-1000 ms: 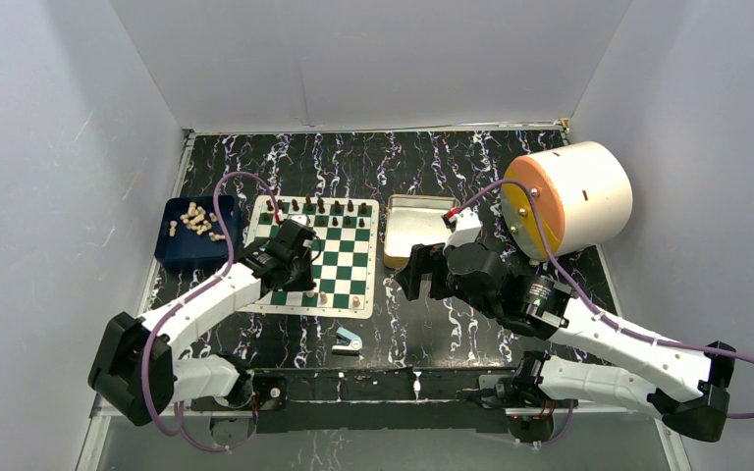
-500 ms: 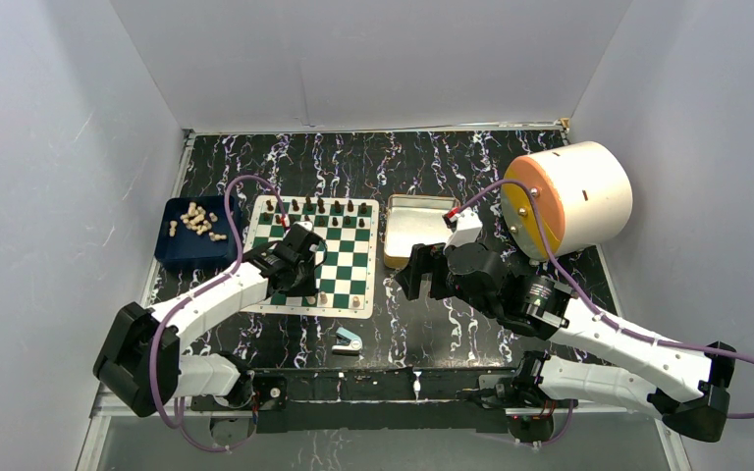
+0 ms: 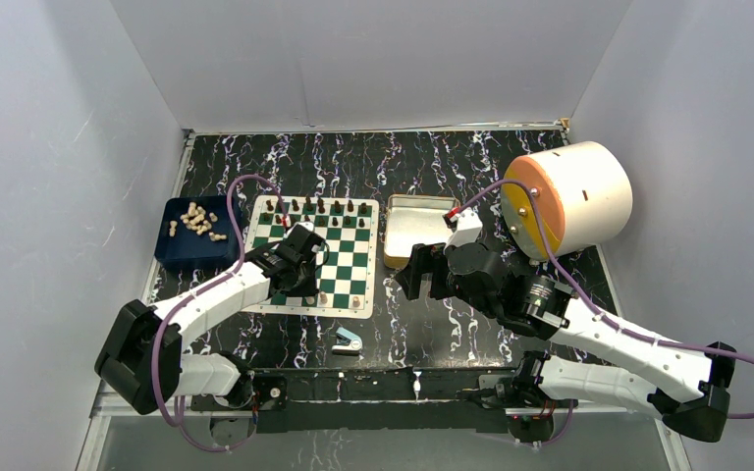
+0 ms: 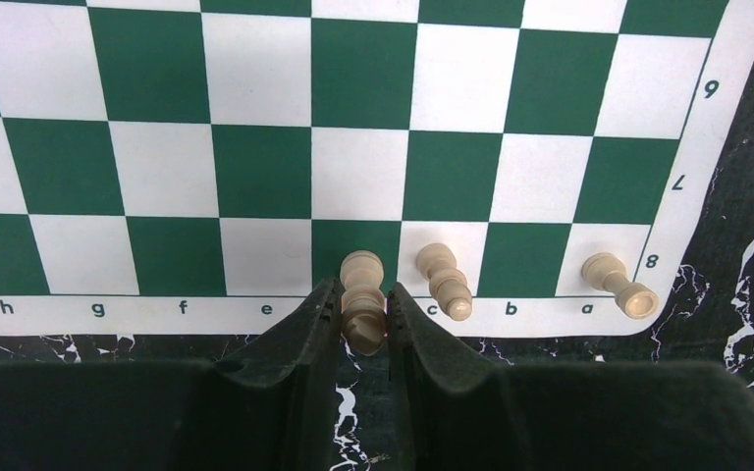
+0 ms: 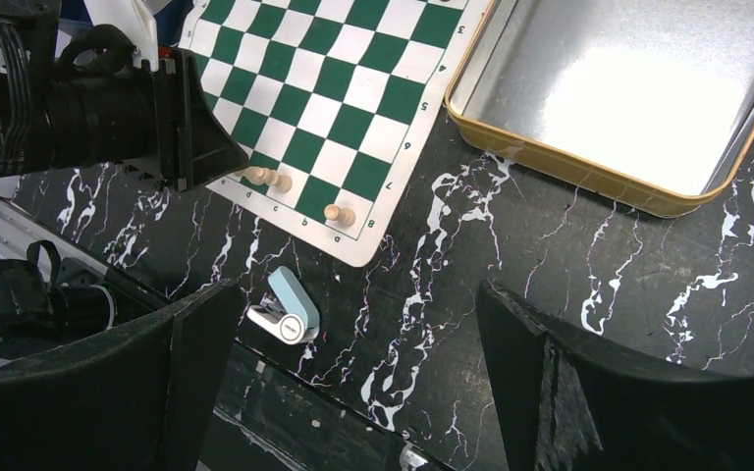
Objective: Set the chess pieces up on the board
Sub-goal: Place the chess piece on the chessboard, then pick up the chess piece from the storage box.
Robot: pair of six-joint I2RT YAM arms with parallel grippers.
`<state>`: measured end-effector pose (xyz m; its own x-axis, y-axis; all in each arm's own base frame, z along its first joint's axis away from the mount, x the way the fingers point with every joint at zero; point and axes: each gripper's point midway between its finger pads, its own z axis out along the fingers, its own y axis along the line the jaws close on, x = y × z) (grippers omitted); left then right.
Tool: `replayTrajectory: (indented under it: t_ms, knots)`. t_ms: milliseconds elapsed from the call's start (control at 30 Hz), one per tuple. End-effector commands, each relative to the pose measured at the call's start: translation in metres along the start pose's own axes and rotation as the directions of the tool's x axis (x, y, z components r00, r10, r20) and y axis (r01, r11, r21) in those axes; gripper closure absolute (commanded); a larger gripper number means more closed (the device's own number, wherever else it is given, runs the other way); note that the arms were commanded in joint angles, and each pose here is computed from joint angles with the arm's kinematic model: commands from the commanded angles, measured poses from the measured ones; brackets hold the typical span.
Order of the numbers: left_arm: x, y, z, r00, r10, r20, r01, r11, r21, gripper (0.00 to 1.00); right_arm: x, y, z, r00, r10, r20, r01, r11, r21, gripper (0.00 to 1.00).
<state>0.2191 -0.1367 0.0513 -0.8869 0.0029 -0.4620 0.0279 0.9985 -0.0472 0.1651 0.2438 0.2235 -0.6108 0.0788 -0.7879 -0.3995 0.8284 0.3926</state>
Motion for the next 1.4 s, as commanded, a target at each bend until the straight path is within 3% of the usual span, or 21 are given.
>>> replayTrajectory:
  t_ms: [0,267,367,567,833,1000,1133,1233,1367]
  knots:
    - [0.000,0.003,-0.001,1.000,0.004,0.000,-0.004,1.000,-0.025,0.79,-0.017,0.006,-0.007,0.998,0.031,0.054,-0.030,0.999,-0.023,0.01]
    - [-0.020,-0.008,-0.016,0.999,-0.018,0.041,0.018,1.000,0.013,0.69,-0.012,0.006,-0.006,0.998,0.038,0.039,-0.037,0.999,-0.028,0.01]
    - [-0.028,-0.009,-0.023,0.999,-0.018,0.051,0.018,1.000,0.008,0.57,-0.012,0.006,-0.007,0.998,0.039,0.040,-0.038,0.999,-0.030,0.01]
    - [-0.057,-0.019,-0.039,0.995,-0.016,0.097,0.015,1.000,0.015,0.56,-0.003,0.006,-0.001,0.999,0.037,0.018,-0.036,0.999,-0.030,0.01]
    - [-0.130,-0.008,-0.058,0.982,-0.009,0.189,0.027,0.995,-0.091,0.51,0.014,0.008,0.009,0.998,0.062,-0.020,-0.063,0.996,-0.055,0.01]
    - [-0.169,0.025,-0.057,0.970,-0.138,0.199,0.155,0.985,-0.071,0.52,0.010,0.011,0.008,0.999,0.038,-0.015,-0.039,0.997,-0.067,0.01]
    - [-0.203,0.071,-0.058,0.947,-0.202,0.248,0.241,0.961,-0.139,0.54,0.001,0.018,0.005,1.000,0.016,0.002,-0.015,0.996,-0.091,0.01]
    - [-0.223,0.110,-0.055,0.922,-0.269,0.278,0.326,0.926,-0.188,0.66,-0.001,0.021,0.004,1.000,0.006,0.000,-0.006,0.994,-0.106,0.01]
    - [-0.235,0.152,-0.048,0.888,-0.338,0.312,0.414,0.883,-0.220,0.67,0.000,0.026,0.005,1.000,-0.015,-0.014,0.014,0.992,-0.122,0.01]
